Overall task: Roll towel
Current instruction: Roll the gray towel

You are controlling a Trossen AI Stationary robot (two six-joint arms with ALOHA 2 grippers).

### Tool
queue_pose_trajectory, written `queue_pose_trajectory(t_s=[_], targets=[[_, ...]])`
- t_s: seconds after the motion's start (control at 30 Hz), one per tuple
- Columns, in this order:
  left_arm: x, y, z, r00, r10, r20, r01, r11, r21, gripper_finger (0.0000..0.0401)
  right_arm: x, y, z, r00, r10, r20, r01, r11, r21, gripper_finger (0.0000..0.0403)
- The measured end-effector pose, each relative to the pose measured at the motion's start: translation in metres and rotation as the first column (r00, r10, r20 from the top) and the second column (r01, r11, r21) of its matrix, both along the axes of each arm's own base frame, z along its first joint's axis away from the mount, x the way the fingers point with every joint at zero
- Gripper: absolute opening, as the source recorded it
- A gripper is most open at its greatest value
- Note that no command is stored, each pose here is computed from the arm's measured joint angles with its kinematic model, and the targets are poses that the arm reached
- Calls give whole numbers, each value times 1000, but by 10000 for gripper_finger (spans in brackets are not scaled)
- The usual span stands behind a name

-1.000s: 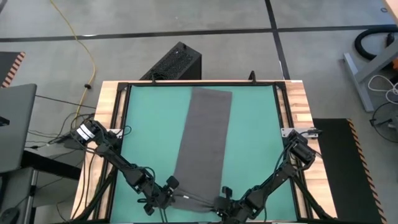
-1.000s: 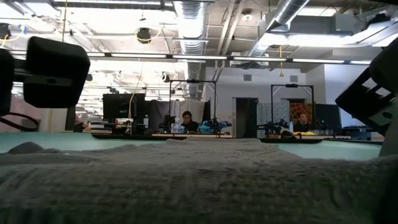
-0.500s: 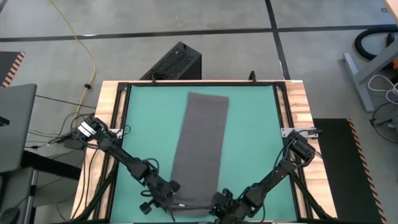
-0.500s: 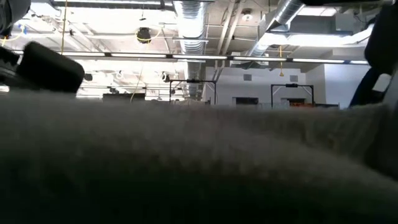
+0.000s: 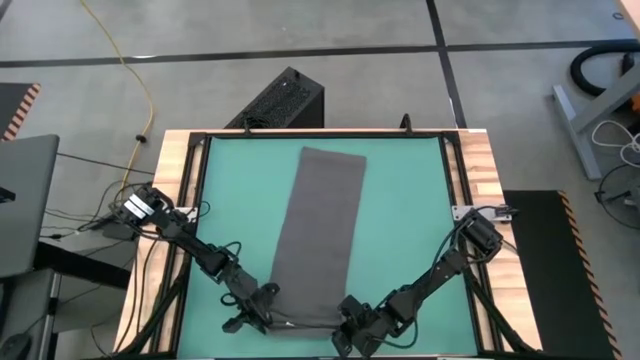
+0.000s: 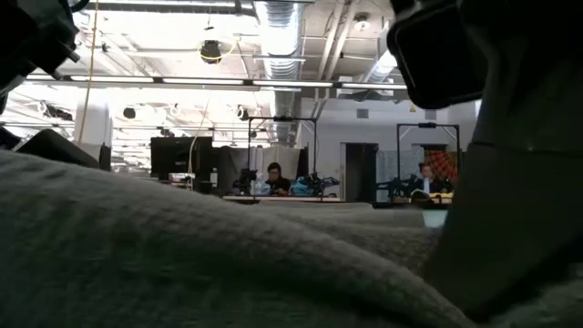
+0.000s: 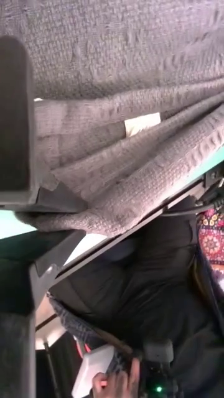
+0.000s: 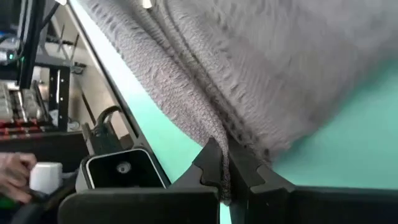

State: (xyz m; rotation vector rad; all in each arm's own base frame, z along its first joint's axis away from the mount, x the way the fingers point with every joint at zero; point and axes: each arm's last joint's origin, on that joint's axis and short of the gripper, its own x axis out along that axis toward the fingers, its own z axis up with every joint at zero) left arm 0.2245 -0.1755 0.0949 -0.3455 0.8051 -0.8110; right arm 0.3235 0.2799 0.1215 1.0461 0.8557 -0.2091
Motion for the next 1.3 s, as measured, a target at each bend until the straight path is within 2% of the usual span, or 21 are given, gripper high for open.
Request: queue_pose_trajectory(t_s=[0.13,0.27,0.37,0.5,0.7,0.9,0.97,1.13,1.3], targets=[[-1,0,0,1000,-27,-6,27,1000,-5,67,2,-5,0,998,-41,-45,42,999,34,23],[0,4,3,994,-103,-26,102,994,-40,94,1,-6,-1,997,-58,-59,60,997,42,23],[-1,9,11,989,-146,-31,143,987,-70,102,1,-6,-1,995,-74,-65,77,995,56,23],[-6,11,27,989,-145,32,146,989,-30,101,2,-5,-1,995,-75,-58,79,995,65,23],[-20,8,63,981,-66,180,59,997,45,92,2,-5,-1,996,-76,-55,80,995,67,24],[-25,-10,97,920,28,391,-87,987,134,93,4,-7,-1,995,-83,-54,86,994,64,24],[-18,-20,105,924,46,378,-127,973,192,100,5,-8,-1,995,-83,-53,86,994,62,24],[4,-38,111,973,92,214,-174,899,401,130,5,-8,-2,995,-82,-52,85,995,59,24],[29,-62,101,990,94,105,-132,872,470,171,5,-8,-1,996,-77,-49,79,996,51,24]])
